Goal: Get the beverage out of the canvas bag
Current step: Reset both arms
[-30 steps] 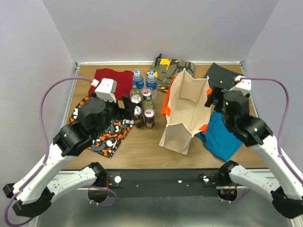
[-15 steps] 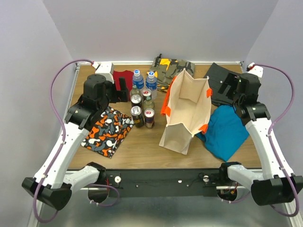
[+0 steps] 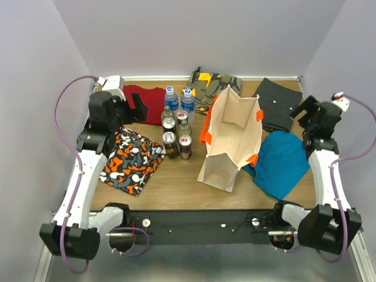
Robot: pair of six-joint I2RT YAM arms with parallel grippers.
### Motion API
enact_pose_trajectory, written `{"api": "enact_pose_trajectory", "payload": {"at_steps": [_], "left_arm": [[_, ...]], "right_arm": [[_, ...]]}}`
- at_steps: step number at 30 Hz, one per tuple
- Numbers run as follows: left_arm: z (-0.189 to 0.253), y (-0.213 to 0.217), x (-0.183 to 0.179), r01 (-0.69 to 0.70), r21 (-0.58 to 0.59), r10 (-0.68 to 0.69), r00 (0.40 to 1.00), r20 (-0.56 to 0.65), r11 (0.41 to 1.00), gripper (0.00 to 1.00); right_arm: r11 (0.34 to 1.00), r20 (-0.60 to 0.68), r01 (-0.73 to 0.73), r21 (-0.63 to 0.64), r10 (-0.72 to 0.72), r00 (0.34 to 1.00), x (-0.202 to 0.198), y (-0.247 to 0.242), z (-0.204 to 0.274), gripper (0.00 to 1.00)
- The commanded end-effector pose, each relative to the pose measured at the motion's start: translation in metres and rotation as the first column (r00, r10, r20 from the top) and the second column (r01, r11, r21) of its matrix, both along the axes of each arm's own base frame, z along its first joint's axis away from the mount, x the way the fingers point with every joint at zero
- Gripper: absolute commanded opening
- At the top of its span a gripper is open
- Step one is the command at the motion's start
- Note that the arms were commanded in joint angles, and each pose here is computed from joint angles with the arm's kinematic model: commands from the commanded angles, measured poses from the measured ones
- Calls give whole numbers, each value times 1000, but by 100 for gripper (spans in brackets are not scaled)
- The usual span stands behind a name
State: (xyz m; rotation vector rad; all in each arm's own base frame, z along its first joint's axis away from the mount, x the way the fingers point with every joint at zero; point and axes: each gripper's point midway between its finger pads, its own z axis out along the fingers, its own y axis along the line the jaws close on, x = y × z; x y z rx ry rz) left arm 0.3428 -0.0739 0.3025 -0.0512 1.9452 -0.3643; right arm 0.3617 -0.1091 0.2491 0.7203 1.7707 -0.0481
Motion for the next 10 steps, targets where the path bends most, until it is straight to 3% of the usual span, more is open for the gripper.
{"api": "enact_pose_trajectory", "payload": {"at_steps": [1, 6, 10], "left_arm": [[21, 3, -14, -3, -17, 5, 989, 147, 1000, 99], [13, 5, -16, -13, -13, 15, 989, 148, 1000, 99], [11, 9, -19, -31, -5, 32, 987, 156, 999, 99]], "right_arm": [[990, 169, 18, -138, 6, 986, -16, -4, 8, 100], [993, 179, -6, -121, 28, 984, -26, 4, -14, 100], [994, 110, 29, -105, -17, 994, -30, -2, -35, 100]]}}
